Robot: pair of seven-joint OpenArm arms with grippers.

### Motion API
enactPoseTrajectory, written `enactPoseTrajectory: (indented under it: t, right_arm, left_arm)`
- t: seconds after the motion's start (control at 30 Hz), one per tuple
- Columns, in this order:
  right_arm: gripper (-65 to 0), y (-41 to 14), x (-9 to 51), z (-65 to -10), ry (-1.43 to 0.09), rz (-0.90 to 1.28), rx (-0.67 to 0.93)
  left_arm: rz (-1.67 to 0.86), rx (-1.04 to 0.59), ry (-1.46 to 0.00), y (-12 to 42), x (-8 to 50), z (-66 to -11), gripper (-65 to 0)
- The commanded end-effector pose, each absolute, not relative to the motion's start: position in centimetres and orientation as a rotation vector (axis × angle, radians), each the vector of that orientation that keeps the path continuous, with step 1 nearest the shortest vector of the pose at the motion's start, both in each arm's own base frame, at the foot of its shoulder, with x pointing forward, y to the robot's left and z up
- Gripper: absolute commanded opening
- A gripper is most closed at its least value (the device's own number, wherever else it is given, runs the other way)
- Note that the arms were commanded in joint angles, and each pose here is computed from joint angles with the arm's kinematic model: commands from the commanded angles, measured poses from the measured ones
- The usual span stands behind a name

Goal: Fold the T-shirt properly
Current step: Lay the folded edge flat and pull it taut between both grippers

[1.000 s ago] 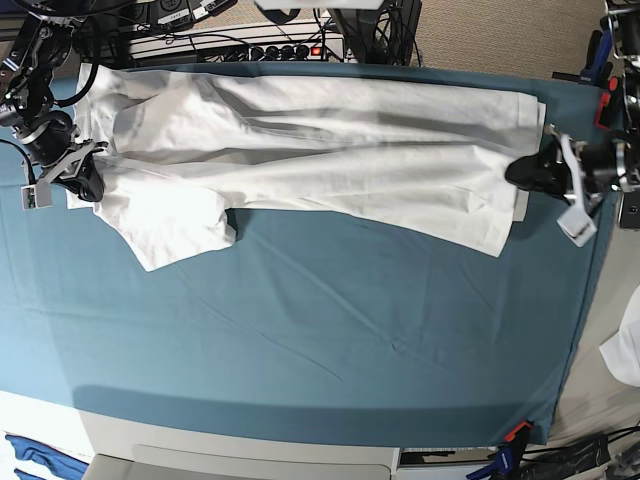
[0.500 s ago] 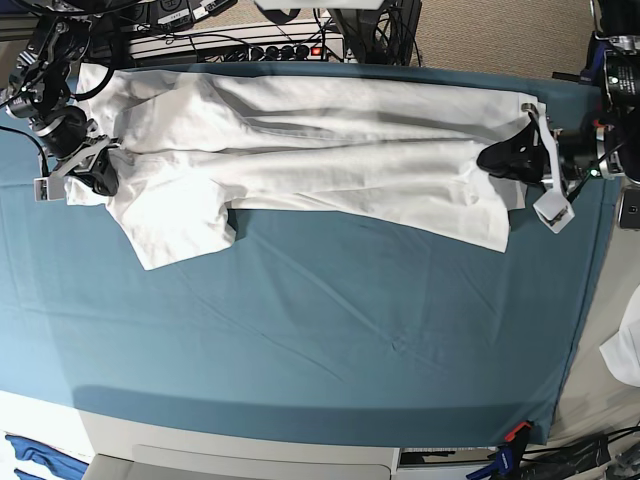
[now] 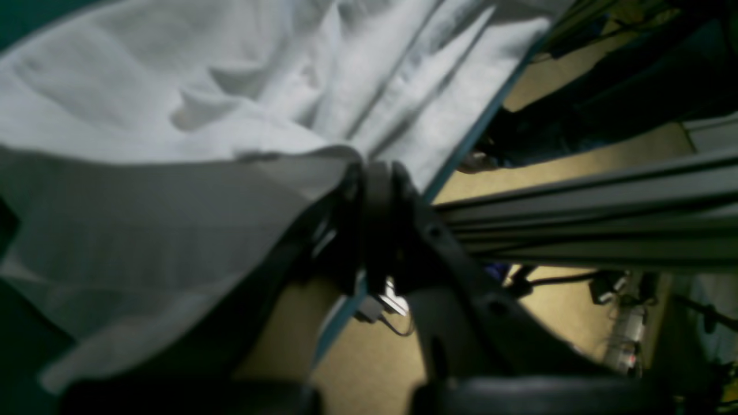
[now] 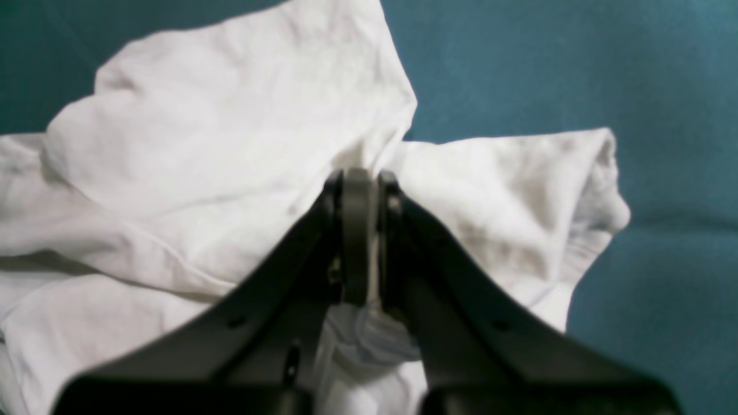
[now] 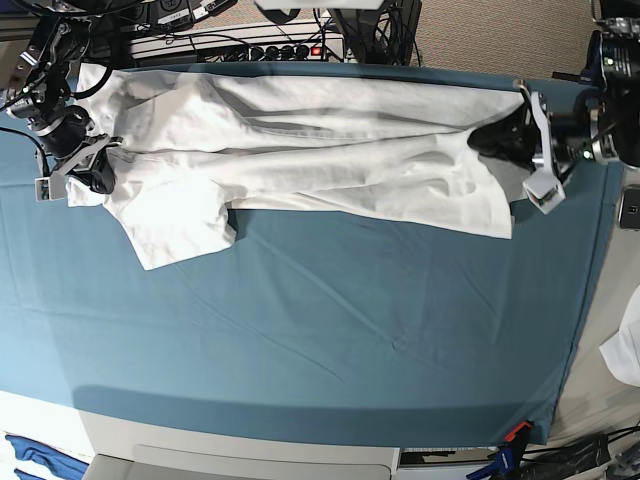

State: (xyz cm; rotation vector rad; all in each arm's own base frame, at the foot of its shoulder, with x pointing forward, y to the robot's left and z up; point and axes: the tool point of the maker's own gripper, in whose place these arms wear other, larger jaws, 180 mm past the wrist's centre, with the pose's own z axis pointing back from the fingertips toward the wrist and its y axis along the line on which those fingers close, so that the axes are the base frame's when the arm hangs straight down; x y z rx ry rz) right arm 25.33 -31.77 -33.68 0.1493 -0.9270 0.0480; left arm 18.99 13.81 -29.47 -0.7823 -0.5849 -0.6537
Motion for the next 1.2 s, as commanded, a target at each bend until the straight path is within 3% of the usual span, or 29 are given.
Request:
enactPoseTrajectory:
  t: [0.0,0.5,0.73,0.83,0.9,1.17]
  right_arm:
    - [-65.0,-32.1,26.2,-31.9,-0.991,0.061,0.141]
    - [-65.0,-32.3,26.1,-32.1,-0.980,0.067,0.125]
    - [-65.0,-32.3,26.1,-32.1,-0.981,0.067,0.126]
    - [-65.0,-32.3,26.1,-32.1,-0.980,0.067,0.126]
    - [-65.0,-32.3,26.1,-32.1,-0.980,0.067,0.126]
    - [-64.3,-33.2,26.1,-31.3,-1.002,0.052,0.104]
  left_arm:
    - [-0.667,-0.789,-0.610,13.9,19.1,-28.6,-65.0]
    - [-0.646,-0.805,-0.560,13.8,17.5,-29.6,-65.0]
    - [-0.640,-0.654,-0.475,15.8,16.4,-32.6,-64.9]
    - [-0.637,-0.553,-0.504,17.0,17.5,-33.3,-45.3]
    - [-0.641,-0.489,-0.514,17.9,18.1,-33.7,-36.2]
    - [-0.618,-0.217,-0.479,22.2,19.5,-34.7,-34.5]
